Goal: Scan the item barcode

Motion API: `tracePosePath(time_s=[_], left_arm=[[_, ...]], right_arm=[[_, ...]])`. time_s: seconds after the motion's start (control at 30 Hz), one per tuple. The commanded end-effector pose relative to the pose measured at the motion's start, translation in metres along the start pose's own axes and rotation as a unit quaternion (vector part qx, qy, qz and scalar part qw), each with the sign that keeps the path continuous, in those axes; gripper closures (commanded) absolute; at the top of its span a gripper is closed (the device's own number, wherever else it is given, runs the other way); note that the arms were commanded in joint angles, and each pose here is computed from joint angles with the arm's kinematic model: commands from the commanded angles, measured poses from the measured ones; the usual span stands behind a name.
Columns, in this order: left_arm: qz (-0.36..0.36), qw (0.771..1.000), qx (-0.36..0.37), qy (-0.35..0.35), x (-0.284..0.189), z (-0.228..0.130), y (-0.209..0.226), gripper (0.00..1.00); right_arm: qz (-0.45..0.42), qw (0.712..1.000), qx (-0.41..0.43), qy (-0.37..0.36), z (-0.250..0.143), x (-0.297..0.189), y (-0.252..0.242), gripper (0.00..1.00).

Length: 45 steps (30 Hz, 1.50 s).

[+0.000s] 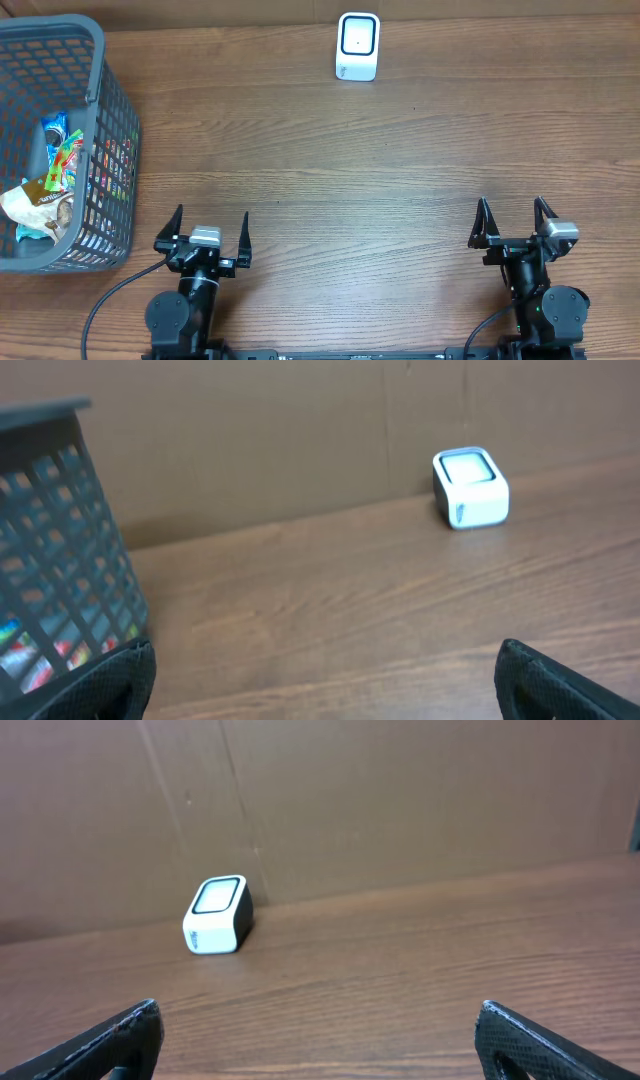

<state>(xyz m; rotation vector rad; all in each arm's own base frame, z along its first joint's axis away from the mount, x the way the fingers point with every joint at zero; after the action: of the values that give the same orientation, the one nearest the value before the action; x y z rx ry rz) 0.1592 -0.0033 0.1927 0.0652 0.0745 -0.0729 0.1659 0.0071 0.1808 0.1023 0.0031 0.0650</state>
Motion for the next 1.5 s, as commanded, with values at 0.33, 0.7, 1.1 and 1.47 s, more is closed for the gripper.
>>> tracePosePath(time_s=[0.33, 0.7, 1.1, 1.47], left_arm=[[-0.067, 0.996, -0.042, 0.036, 0.016, 0.059, -0.005, 0.00], [-0.089, 0.985, -0.058, 0.134, 0.064, 0.119, 0.002, 0.00], [-0.097, 0.972, -0.045, 0.210, 0.086, 0.206, 0.011, 0.00], [-0.047, 0.959, -0.030, 0.279, 0.097, 0.287, 0.038, 0.00]], right_arm=[[0.011, 0.999, -0.026, -0.028, 0.049, -0.016, 0.008, 0.00], [0.009, 0.999, -0.033, 0.010, 0.096, -0.012, 0.013, 0.00], [0.039, 0.991, -0.026, 0.129, 0.158, 0.028, 0.024, 0.00], [0.135, 0.954, -0.022, 0.269, 0.160, 0.079, 0.041, 0.00]])
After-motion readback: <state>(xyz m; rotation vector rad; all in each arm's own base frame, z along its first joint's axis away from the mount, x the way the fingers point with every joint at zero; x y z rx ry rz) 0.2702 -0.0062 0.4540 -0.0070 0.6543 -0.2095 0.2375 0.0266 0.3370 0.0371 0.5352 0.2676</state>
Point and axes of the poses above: each gripper's point midway between its finger pads, its own x axis out along the fingers, its own y axis along the line the jaws close on, z = x × y, the point moved 8 cm from there along -x, back along the fingers, and after that the axes turned 5 degrees about -x, right-handed, at the moved point
